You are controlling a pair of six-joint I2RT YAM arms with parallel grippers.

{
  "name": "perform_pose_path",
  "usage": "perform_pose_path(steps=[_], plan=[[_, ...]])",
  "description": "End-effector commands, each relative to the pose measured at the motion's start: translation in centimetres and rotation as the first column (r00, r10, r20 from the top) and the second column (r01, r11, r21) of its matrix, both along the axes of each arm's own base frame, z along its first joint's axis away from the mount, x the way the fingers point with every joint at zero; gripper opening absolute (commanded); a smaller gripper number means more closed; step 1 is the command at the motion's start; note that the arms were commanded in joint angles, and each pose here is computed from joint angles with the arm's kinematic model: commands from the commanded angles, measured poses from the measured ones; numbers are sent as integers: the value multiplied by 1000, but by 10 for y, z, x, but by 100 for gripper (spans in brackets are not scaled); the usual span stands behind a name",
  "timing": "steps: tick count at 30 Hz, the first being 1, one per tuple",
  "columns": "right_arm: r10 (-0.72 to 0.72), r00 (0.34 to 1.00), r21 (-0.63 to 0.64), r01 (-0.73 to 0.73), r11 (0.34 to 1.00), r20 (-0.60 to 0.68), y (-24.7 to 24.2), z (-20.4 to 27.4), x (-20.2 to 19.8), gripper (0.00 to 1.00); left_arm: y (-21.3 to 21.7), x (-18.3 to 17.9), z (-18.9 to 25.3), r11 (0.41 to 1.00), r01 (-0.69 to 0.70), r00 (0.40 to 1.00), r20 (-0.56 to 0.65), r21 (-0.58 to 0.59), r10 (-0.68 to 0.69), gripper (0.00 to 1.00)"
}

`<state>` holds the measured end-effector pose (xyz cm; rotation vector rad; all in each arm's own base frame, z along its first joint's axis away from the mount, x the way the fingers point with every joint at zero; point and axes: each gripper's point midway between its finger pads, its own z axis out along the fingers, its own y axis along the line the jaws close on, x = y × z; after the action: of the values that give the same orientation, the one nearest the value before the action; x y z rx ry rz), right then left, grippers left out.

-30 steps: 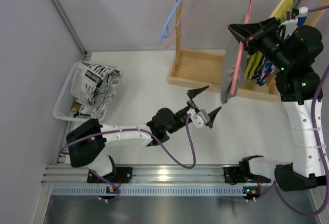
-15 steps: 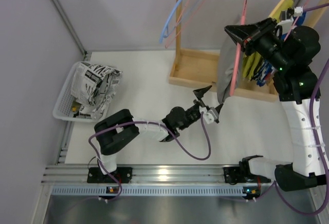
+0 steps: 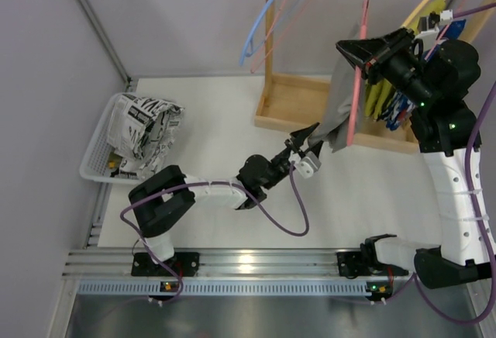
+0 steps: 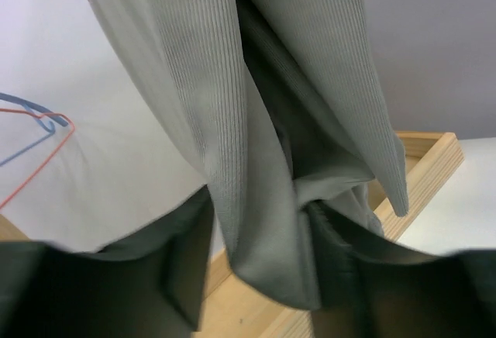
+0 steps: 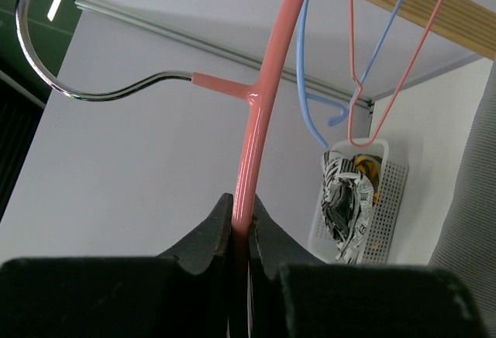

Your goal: Remove the trousers from the hanger

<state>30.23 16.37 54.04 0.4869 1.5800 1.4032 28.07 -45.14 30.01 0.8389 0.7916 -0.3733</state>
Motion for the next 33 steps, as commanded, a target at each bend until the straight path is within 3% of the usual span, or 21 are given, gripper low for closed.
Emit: perform_pose_path(steps=[1,2,7,13,17,27,30,33], plan=[[38,976,5,-40,999,212,4,45,-24,0,27,-19,61,989,18,993,120,-145,-1,46],[40,977,1,-41,999,210,4,42,-23,0,30,-18,64,989,9,993,121,-149,9,24],[95,975,-43,-88,995,203,12,23,-21,0,46,1,92,972,-72,988,117,-224,100,0],[120,972,-95,-102,990,201,15,4,-21,0,66,6,133,949,-86,982,133,-302,132,0],[113,970,-89,-96,991,215,15,8,-18,0,81,11,145,950,-89,992,61,-300,112,0],[116,945,-44,-108,993,307,16,50,-25,0,88,29,51,983,-131,973,-205,-130,103,0],[124,947,-56,-113,992,297,20,45,-25,0,84,38,34,980,-152,940,-325,-127,104,0],[82,964,-103,-57,993,255,19,27,-14,0,78,40,33,979,-134,926,-371,-154,69,0]])
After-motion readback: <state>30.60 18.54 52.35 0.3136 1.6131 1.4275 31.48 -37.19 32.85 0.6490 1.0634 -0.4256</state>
